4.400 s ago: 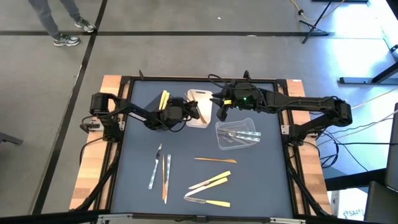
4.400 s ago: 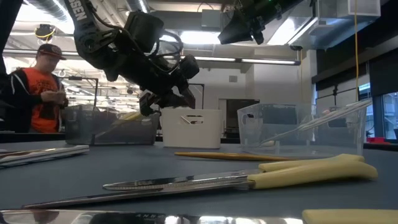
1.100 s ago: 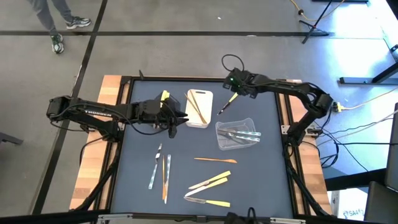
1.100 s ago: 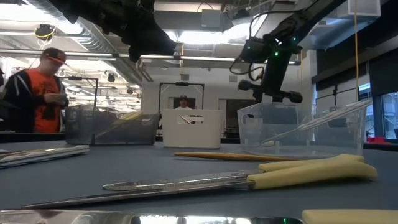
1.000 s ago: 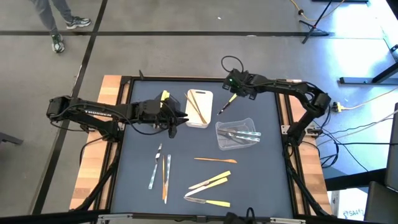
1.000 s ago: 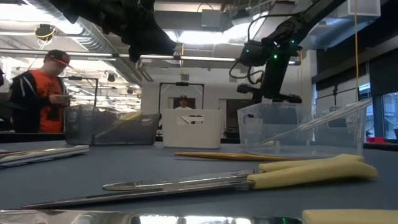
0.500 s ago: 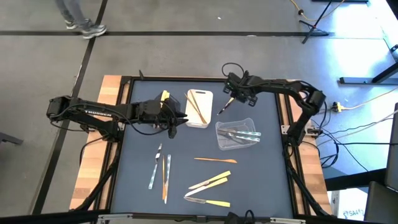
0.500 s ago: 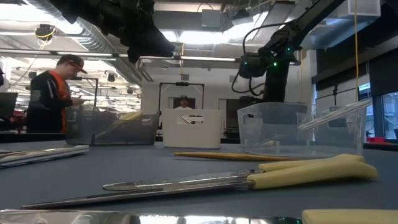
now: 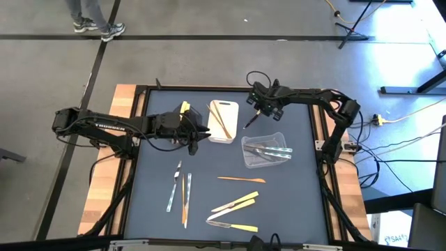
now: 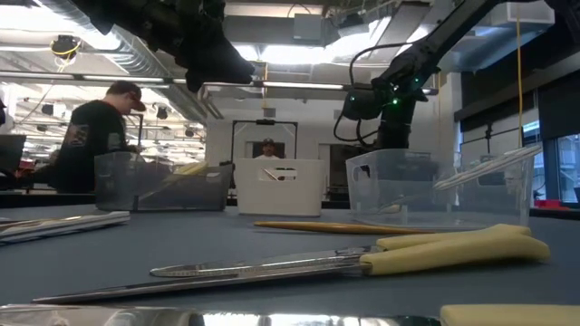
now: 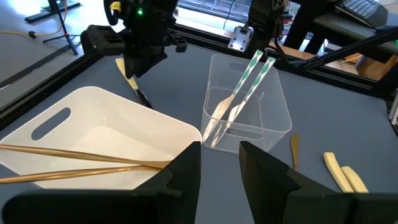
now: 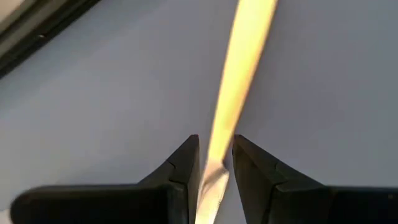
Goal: Sort silverware by color (type)
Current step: Put the yellow knife into the black bin
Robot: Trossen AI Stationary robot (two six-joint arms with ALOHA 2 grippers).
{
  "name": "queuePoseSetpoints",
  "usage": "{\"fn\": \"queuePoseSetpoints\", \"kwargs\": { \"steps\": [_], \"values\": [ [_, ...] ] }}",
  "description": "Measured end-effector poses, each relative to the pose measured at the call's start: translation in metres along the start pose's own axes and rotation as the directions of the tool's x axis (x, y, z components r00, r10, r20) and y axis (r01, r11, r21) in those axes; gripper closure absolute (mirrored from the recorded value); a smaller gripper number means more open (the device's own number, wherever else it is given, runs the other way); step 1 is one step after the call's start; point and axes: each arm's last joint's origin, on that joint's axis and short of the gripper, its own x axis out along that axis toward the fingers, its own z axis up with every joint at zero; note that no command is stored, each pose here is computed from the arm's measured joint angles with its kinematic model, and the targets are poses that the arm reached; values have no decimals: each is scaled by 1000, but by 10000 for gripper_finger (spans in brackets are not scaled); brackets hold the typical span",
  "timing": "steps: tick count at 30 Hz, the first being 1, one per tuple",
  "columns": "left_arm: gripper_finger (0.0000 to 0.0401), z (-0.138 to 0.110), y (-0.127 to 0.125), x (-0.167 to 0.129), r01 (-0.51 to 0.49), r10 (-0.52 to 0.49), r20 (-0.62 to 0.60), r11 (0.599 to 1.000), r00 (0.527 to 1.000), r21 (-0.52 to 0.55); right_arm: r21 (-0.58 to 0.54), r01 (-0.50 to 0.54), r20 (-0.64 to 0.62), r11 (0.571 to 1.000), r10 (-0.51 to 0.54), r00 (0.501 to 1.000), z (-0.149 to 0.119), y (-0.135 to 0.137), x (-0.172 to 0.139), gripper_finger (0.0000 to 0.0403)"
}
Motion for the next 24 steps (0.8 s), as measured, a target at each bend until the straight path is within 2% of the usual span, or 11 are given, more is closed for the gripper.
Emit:
{"fn": "queuePoseSetpoints", "kwargs": {
  "steps": [14,24],
  "values": [
    [298,0,0,0,-1,1,-3,1000,1000,1,18,10,7,1000,-10,1000,0,-1,1,320],
    [298,0,0,0,-1,1,-3,1000,1000,1,40,58,-2,998,-58,998,-3,-3,19,320]
  ]
}}
